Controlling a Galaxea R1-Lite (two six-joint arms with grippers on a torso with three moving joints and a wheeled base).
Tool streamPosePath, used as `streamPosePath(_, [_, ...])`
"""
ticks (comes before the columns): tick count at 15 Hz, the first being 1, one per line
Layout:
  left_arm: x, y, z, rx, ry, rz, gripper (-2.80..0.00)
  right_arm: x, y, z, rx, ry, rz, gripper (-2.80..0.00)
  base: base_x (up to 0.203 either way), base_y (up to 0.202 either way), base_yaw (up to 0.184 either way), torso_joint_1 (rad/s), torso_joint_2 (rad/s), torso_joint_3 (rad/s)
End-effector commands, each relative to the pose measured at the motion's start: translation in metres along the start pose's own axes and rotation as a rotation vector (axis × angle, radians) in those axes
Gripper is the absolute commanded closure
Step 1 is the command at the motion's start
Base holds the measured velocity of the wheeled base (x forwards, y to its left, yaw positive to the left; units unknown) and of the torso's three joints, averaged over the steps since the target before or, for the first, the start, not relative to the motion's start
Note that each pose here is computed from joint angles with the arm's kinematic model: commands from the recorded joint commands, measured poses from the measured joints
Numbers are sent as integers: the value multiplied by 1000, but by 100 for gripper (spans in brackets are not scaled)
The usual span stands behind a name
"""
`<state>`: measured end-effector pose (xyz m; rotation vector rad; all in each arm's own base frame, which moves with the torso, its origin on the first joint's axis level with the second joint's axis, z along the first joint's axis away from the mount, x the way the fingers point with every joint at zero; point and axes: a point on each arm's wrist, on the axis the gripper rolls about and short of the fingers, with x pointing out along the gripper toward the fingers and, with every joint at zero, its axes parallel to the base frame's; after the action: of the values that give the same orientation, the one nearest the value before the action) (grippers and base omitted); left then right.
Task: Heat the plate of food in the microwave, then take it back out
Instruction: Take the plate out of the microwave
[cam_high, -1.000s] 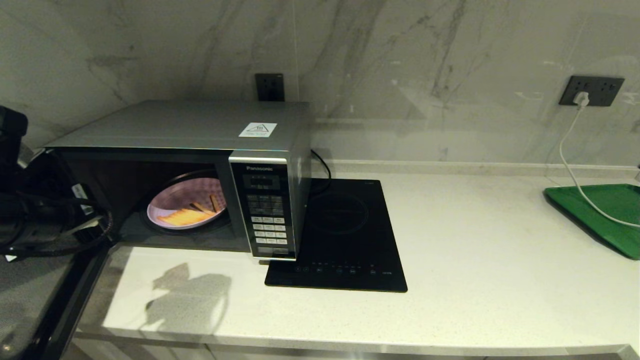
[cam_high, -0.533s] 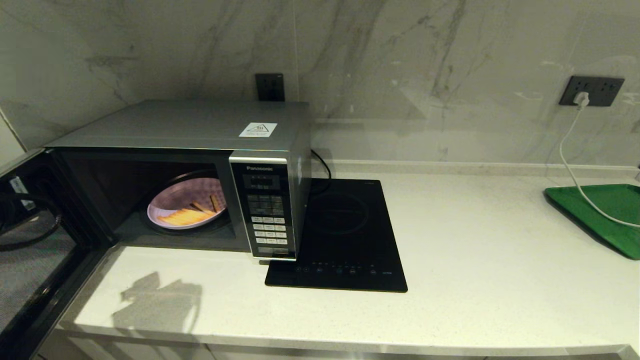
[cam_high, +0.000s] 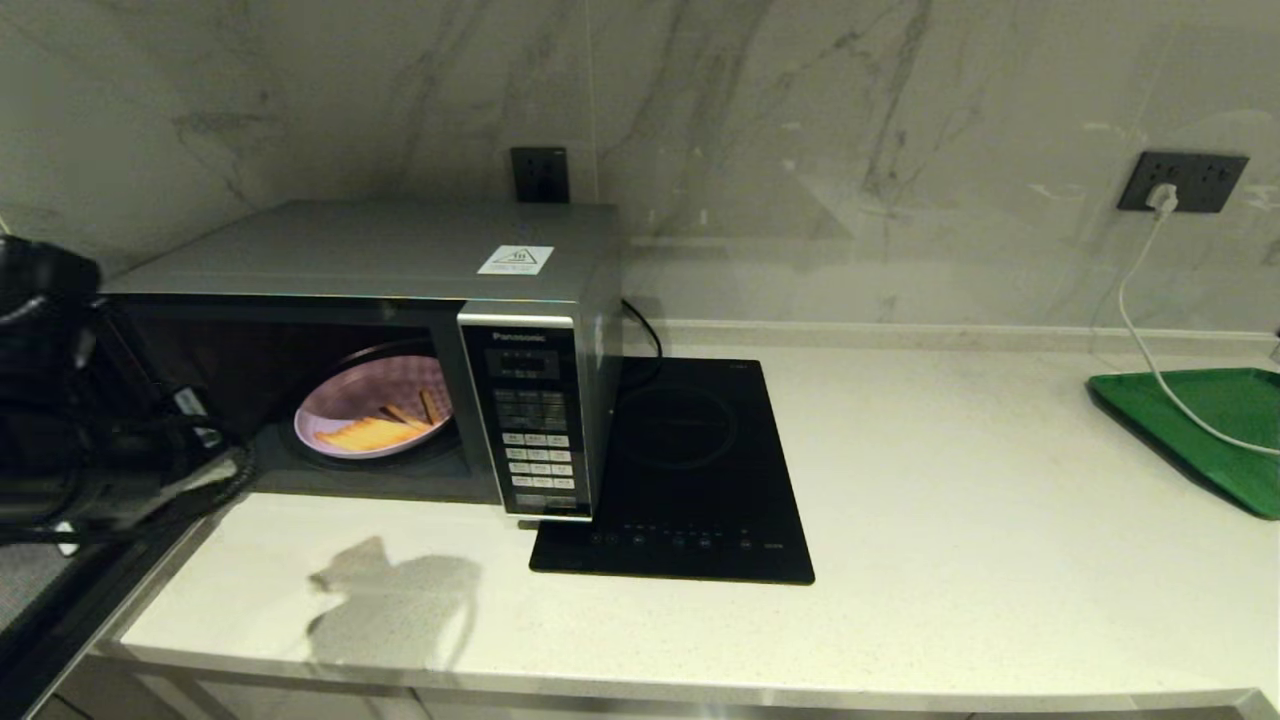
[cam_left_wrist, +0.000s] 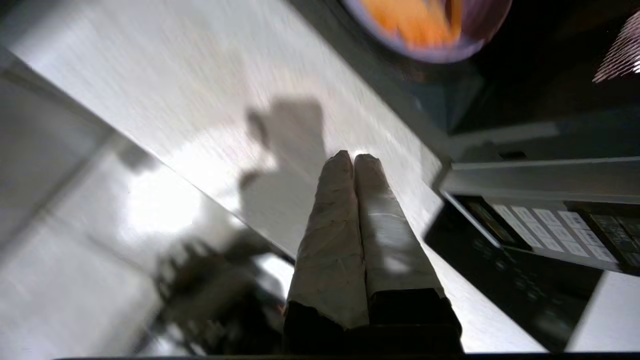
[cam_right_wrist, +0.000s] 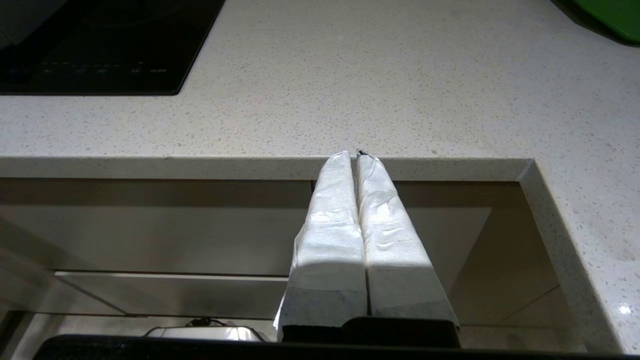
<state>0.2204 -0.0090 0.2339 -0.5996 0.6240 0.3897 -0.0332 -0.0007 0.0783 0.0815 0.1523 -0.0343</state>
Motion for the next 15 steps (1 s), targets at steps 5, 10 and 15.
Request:
streamPosePath(5, [77, -31, -5, -399, 273, -7, -280, 0, 0, 0, 0, 1, 1, 0, 0, 0, 0, 0, 0, 0])
streamPosePath(10, [121, -15, 16, -591, 176, 85, -280, 0, 0, 0, 0, 1, 0, 0, 0, 0, 0, 0, 0, 0])
streamPosePath(15, [141, -13, 25, -620, 172, 82, -280, 0, 0, 0, 0, 1, 1, 0, 0, 0, 0, 0, 0, 0])
